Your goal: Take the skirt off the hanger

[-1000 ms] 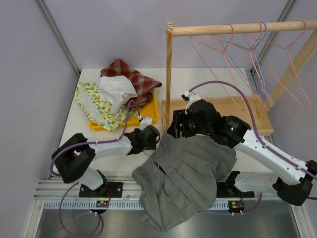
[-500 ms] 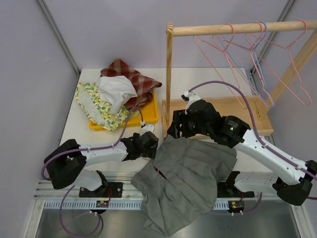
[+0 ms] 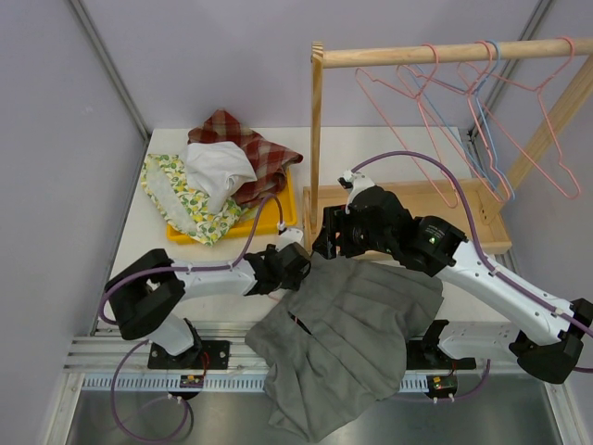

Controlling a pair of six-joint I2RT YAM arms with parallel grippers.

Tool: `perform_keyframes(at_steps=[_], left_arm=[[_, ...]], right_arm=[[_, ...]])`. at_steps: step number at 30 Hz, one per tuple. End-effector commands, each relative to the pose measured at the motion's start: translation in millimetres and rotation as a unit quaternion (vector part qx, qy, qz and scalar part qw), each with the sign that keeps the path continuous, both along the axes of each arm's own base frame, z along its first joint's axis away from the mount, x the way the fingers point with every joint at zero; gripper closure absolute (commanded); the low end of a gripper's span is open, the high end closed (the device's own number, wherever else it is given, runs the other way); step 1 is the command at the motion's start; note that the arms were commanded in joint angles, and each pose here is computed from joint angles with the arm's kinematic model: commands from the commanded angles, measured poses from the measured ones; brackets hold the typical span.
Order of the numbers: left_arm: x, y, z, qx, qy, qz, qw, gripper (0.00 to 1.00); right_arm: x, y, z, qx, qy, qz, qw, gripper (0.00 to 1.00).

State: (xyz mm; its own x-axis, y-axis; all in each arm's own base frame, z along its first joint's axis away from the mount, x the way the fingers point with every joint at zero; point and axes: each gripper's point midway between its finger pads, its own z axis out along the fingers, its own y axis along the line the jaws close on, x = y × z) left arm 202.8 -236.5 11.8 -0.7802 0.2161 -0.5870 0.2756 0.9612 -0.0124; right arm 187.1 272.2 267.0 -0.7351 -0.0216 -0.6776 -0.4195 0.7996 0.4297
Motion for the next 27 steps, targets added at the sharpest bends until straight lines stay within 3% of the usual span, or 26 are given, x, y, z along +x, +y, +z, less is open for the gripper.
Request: perform_keyframes(at_steps=[1, 11, 15, 16, 19, 27], left_arm=[[-17, 27, -38, 0.066, 0.045, 0.017, 0.997, 0.41], [-33, 38, -60, 0.061, 0.081, 0.040, 0.994, 0.52], [-43, 37, -36, 0.043, 0.075, 0.037, 0.996, 0.38], [-45, 35, -30, 0.033, 0.074, 0.033, 0.996, 0.29], [-49, 40, -12, 0.006, 0.067, 0.055, 0.996, 0.17], [-64, 74, -19, 0.041, 0.088, 0.131, 0.987, 0.18]], right_arm=[[3, -1, 17, 0.013, -0.021, -0.005, 1.000, 0.32], [2, -5, 14, 0.010, -0.022, -0.010, 1.000, 0.31], [2, -3, 13, 0.011, -0.021, -0.009, 1.000, 0.31], [3, -3, 12, 0.011, -0.021, -0.010, 1.000, 0.31], [3, 0, 12, 0.012, -0.019, -0.007, 1.000, 0.31], [4, 9, 11, 0.024, -0.017, 0.001, 1.000, 0.32]])
